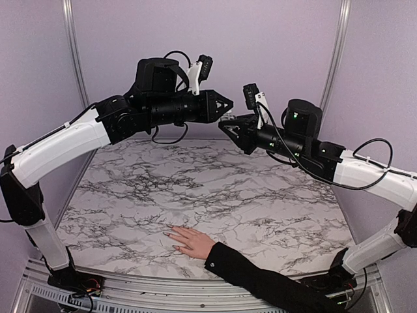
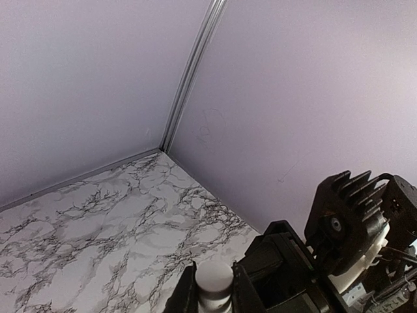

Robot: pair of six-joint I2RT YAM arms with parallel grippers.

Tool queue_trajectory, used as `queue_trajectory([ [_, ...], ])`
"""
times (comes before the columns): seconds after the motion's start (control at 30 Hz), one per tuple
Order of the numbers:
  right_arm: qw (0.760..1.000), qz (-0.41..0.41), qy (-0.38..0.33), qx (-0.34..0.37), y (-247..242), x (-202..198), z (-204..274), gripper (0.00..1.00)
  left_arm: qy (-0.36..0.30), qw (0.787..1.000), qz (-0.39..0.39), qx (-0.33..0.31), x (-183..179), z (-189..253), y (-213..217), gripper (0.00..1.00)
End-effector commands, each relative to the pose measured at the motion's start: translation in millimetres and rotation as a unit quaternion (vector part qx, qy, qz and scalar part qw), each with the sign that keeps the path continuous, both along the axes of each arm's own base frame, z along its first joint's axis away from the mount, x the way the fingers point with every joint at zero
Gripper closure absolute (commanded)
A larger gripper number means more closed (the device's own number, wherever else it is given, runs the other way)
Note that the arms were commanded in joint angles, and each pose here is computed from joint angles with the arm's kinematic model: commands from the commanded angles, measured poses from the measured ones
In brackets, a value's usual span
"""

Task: Paint the nails
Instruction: Screw the nail polish bottle.

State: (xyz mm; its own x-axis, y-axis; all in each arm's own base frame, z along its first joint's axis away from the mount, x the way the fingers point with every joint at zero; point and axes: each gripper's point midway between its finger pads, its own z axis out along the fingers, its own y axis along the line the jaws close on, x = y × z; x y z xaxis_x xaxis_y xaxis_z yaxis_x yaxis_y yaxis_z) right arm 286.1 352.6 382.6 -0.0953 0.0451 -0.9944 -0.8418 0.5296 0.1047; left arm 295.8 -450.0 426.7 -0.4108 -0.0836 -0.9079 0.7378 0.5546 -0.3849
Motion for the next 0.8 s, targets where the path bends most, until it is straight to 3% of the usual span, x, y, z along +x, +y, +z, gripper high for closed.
queue_trajectory([
  [0.0,0.998,0.037,-0.045,0.031,6,-14,46,1.00,-0.013,0.998,-0.058,-0.014,-18,11,-11,0.92],
  [0.37,0.985,0.135,-0.087,0.057,6,-42,91,1.00,-0.006,0.988,-0.155,-0.002,-53,-3,-8,0.95],
  [0.77,0.951,0.274,-0.128,0.064,3,-86,113,1.00,-0.014,0.958,-0.287,0.006,-93,-14,-1,0.95],
])
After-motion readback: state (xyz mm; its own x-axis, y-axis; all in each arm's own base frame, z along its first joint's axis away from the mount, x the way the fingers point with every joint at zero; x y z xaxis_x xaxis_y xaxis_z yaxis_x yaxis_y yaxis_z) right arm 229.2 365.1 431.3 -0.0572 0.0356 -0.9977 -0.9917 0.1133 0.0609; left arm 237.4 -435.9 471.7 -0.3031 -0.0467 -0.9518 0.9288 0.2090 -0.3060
